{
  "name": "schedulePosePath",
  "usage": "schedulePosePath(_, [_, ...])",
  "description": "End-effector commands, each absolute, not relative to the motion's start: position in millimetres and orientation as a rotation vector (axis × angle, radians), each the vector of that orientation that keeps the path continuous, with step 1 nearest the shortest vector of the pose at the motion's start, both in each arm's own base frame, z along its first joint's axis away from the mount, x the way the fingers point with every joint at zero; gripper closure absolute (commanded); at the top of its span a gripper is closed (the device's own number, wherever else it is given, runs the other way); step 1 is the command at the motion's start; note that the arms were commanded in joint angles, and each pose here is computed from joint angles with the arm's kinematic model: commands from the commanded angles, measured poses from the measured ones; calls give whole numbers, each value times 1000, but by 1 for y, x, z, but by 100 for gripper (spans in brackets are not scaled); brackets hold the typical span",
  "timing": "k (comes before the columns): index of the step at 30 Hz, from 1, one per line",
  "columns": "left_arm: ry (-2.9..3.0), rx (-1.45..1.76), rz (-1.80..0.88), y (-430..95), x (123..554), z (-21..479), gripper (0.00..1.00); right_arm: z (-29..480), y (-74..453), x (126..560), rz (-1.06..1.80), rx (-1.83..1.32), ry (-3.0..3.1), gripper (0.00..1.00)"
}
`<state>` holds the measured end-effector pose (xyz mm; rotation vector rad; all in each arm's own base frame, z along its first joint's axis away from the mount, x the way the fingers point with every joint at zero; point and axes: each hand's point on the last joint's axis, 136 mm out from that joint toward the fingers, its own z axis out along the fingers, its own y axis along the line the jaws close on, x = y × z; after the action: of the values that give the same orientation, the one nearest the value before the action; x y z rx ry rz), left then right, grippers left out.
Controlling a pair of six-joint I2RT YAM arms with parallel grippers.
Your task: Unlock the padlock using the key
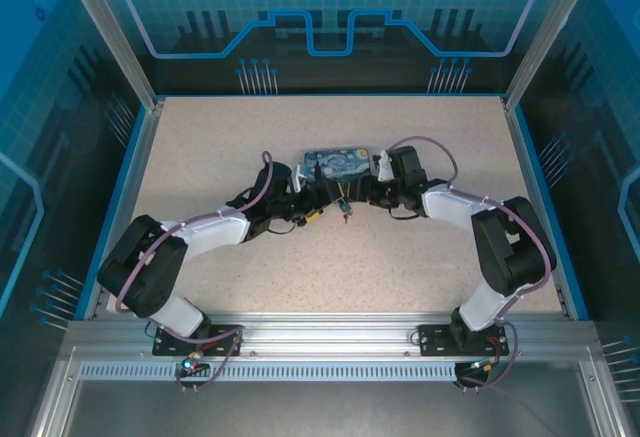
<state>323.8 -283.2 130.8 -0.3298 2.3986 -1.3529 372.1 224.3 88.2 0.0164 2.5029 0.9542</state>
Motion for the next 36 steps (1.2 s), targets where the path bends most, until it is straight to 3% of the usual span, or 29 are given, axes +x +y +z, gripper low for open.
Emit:
schedulePosePath(1, [2423, -323, -1258, -272, 321, 129, 1, 109, 226, 401, 949, -4, 2447, 46])
schedulePosePath(6, [2402, -342, -1234, -268, 323, 138, 1, 128, 229, 413, 987, -45, 2411, 47])
schedulePosePath(18, [2377, -275, -1111, -256, 328, 159, 1, 119, 202, 345, 955, -27, 2408, 45])
schedulePosePath(36, [2339, -103, -813, -234, 367, 229, 1, 128, 176, 311, 874, 2, 2424, 39])
